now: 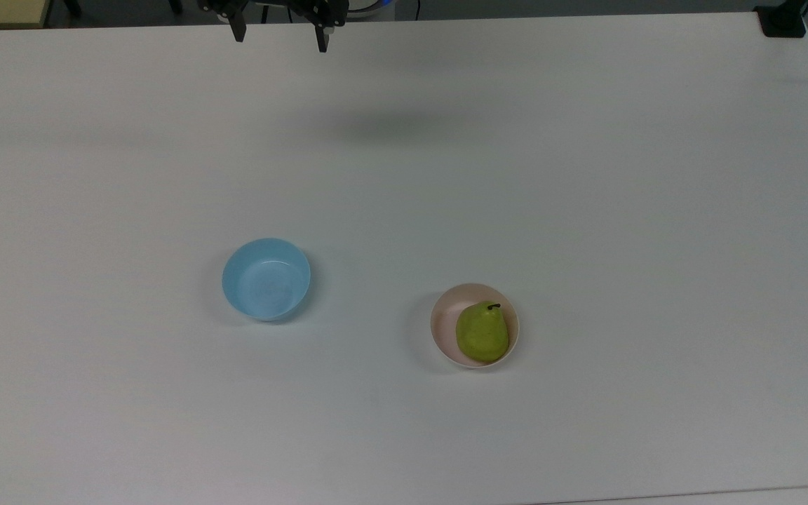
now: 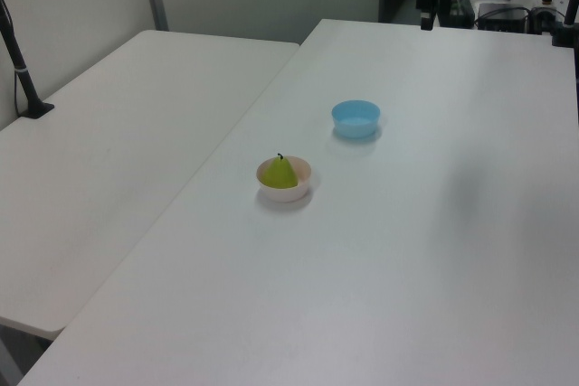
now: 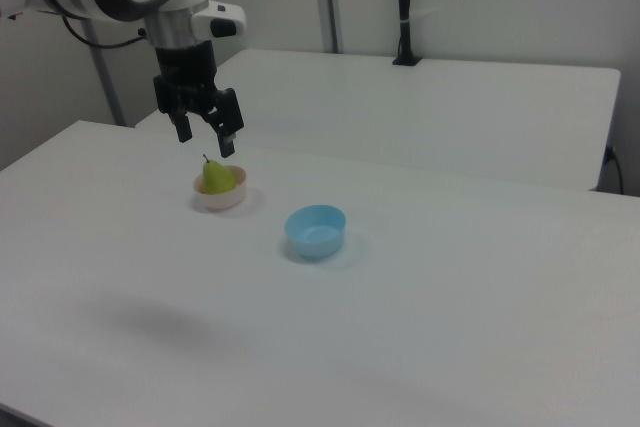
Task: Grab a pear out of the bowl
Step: 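Move the open gripper over the pink bowl and lower toward the pear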
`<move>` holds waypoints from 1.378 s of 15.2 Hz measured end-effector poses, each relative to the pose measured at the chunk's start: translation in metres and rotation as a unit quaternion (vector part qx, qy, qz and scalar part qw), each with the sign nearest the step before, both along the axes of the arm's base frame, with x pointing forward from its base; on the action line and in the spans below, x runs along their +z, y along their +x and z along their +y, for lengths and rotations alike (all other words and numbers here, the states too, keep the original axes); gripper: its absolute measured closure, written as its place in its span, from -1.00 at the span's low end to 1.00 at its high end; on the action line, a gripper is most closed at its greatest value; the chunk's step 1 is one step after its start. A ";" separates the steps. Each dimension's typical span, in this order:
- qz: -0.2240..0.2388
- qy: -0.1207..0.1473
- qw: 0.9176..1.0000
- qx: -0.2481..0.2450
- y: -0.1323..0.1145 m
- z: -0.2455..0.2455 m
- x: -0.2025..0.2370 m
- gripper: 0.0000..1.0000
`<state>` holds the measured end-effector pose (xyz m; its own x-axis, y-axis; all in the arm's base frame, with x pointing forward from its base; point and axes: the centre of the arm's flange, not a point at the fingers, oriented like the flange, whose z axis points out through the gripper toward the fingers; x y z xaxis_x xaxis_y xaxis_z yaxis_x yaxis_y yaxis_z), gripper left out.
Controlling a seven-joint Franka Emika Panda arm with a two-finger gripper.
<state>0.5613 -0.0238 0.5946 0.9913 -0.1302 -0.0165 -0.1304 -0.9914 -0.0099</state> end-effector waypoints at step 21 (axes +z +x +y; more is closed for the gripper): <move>-0.115 0.047 0.992 0.012 0.117 0.106 -0.066 -1.00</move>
<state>0.6786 0.0820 0.5285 0.9732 -0.1152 0.1989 -0.0906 -0.9875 -0.1290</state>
